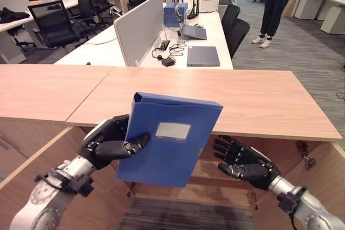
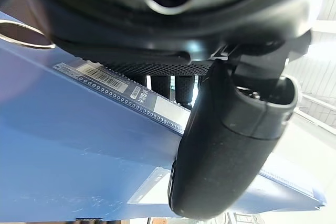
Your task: Put the empty folder in the office cabinet
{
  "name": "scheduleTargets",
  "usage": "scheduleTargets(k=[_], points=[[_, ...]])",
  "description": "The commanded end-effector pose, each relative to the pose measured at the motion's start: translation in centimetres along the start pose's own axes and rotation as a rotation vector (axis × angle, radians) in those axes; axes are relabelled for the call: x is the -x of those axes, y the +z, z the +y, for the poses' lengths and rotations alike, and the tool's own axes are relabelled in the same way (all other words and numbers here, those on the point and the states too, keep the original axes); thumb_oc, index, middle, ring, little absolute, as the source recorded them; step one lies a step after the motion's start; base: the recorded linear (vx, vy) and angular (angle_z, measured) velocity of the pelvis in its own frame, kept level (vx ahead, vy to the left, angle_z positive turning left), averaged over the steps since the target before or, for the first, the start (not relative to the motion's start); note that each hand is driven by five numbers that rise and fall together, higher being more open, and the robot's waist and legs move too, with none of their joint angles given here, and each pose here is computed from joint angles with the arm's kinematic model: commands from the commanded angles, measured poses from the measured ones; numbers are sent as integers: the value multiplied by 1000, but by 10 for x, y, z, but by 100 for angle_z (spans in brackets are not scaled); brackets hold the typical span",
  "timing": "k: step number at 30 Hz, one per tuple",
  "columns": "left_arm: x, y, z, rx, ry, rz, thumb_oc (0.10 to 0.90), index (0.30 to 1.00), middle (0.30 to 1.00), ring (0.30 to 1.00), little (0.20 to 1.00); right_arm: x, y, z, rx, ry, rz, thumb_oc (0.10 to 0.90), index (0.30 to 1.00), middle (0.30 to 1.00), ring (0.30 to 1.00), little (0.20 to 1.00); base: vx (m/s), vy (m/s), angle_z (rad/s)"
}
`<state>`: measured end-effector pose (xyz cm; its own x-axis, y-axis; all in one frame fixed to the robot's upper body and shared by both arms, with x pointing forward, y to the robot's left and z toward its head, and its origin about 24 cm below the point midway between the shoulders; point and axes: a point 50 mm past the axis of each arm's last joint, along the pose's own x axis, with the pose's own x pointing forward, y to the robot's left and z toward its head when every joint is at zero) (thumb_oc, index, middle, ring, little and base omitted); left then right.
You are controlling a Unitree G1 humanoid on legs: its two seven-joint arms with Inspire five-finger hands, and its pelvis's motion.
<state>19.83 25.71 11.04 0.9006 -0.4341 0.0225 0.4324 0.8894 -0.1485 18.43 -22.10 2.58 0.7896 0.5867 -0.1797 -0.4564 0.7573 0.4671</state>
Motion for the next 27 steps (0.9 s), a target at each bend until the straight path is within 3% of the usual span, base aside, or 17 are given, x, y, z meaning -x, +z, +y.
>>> scheduleTargets(k=[1,13,27], points=[[-28,68,-14,-122,-119,-391,400,300,300,300,300,-29,61,24,175,213,-185,800,900,900,900,900,0,0,0],[-46,69,-29,-101,-196,-426,400,300,300,300,300,-42,61,34,195,282,-152,800,900,900,900,900,0,0,0],[-55,46,-46,5,-275,-356,400,300,300,300,300,-59,76,37,119,229,-375,800,900,900,900,900,0,0,0]])
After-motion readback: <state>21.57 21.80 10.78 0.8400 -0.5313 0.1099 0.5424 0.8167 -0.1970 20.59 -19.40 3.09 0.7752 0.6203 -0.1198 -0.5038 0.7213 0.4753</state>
